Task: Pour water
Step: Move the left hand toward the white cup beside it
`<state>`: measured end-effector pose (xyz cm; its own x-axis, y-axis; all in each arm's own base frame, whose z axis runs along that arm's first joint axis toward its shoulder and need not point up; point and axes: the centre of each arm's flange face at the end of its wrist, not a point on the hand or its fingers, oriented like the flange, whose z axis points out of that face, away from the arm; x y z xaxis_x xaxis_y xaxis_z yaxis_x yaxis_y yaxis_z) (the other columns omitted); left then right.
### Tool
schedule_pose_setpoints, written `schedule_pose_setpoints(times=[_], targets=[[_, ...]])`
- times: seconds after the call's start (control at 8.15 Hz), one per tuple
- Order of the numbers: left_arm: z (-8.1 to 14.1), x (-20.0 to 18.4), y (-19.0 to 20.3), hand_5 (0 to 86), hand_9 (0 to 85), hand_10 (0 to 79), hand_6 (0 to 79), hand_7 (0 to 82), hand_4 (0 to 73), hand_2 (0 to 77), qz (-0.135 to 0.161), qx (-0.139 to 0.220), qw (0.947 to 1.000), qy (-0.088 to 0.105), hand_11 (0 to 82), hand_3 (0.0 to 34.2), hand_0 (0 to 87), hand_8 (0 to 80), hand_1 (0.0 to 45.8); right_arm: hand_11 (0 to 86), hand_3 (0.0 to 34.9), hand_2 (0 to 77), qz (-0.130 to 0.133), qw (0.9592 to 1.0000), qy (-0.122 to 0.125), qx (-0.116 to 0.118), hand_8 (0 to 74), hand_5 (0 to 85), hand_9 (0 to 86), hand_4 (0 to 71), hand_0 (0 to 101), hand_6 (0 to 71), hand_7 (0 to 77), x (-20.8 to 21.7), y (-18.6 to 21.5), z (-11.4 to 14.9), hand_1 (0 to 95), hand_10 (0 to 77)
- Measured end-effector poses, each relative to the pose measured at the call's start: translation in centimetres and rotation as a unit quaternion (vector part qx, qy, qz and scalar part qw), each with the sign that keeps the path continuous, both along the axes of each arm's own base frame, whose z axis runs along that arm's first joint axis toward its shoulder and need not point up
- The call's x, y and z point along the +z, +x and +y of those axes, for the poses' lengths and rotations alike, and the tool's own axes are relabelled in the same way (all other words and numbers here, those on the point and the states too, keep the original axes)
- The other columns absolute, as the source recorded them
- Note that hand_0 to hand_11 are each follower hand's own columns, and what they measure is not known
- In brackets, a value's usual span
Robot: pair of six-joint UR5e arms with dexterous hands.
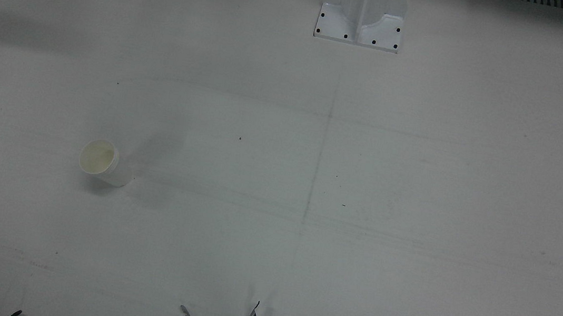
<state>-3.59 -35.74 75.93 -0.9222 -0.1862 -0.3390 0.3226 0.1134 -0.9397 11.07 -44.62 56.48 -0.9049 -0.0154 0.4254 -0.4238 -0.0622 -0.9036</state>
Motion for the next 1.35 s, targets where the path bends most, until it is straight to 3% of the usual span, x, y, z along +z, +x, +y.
schedule_pose_setpoints(times=[0.25,0.37,0.49,0.86,1.1,1.23,1.35], targets=[[2.8,5.5,-1.3,0.5,0.5,0.0,0.0,0.5,1.1,1.1,-0.005,-0.017,0.9998,-0.013,1.1,10.2,59.5,0.0,23.5,0.5,0.0,0.5,0.001,0.9999,-0.011,-0.001,0.5,5.5,0.5,6.0,55,0.5,1.1,0.4,0.1,0.5,15.8,0.5],[3.8,7.5,-1.7,0.5,1.1,0.0,0.0,0.5,1.1,1.1,-0.012,-0.027,0.9996,-0.005,1.1,10.0,59.5,0.0,22.9,0.5,0.0,0.5,0.002,0.9998,-0.018,-0.002,0.5,5.5,0.5,6.0,55,0.5,1.1,0.6,0.1,0.7,15.8,0.5],[4.1,8.5,-2.0,0.5,1.1,0.0,0.0,0.5,1.1,1.1,-0.023,-0.033,0.9992,0.008,1.1,12.4,59.6,0.0,22.9,0.5,0.0,0.5,0.003,0.9997,-0.026,-0.003,0.5,5.5,0.5,6.0,55,0.5,1.1,1.0,0.0,1.1,15.8,0.0],[3.1,8.9,-1.8,0.5,1.1,0.0,0.0,0.5,1.1,0.5,-0.052,-0.046,0.9967,0.042,1.1,11.1,59.4,0.0,20.7,0.5,0.0,0.5,0.007,0.9988,-0.045,-0.018,0.5,5.5,0.5,6.0,55,0.5,1.1,2.0,-0.6,1.8,15.8,0.5],[3.5,10.3,-2.1,0.5,1.1,0.0,0.0,0.5,1.1,0.5,-0.071,-0.058,0.9946,0.048,1.6,10.3,58.2,0.0,20.7,1.1,0.0,0.5,0.010,0.9983,-0.052,-0.026,0.5,5.5,0.5,6.0,55,0.5,1.1,2.5,-1.0,2.2,15.8,0.5],[3.8,10.9,-2.2,0.5,1.1,0.0,0.0,0.5,1.1,0.5,-0.075,-0.058,0.9944,0.048,2.2,9.8,55.8,0.0,17.5,0.5,0.0,0.5,0.015,0.9980,-0.052,-0.032,0.5,5.5,0.5,6.0,55,0.5,1.1,2.5,-1.5,2.1,15.8,0.5],[4.0,11.3,-2.1,0.5,1.1,0.0,0.0,0.5,1.1,1.1,-0.074,-0.056,0.9946,0.047,2.7,9.4,54.6,0.0,19.1,0.5,0.0,0.5,0.019,0.9978,-0.052,-0.037,0.5,5.5,0.5,6.0,55,0.5,1.1,2.5,-2.0,2.0,15.8,0.5]])
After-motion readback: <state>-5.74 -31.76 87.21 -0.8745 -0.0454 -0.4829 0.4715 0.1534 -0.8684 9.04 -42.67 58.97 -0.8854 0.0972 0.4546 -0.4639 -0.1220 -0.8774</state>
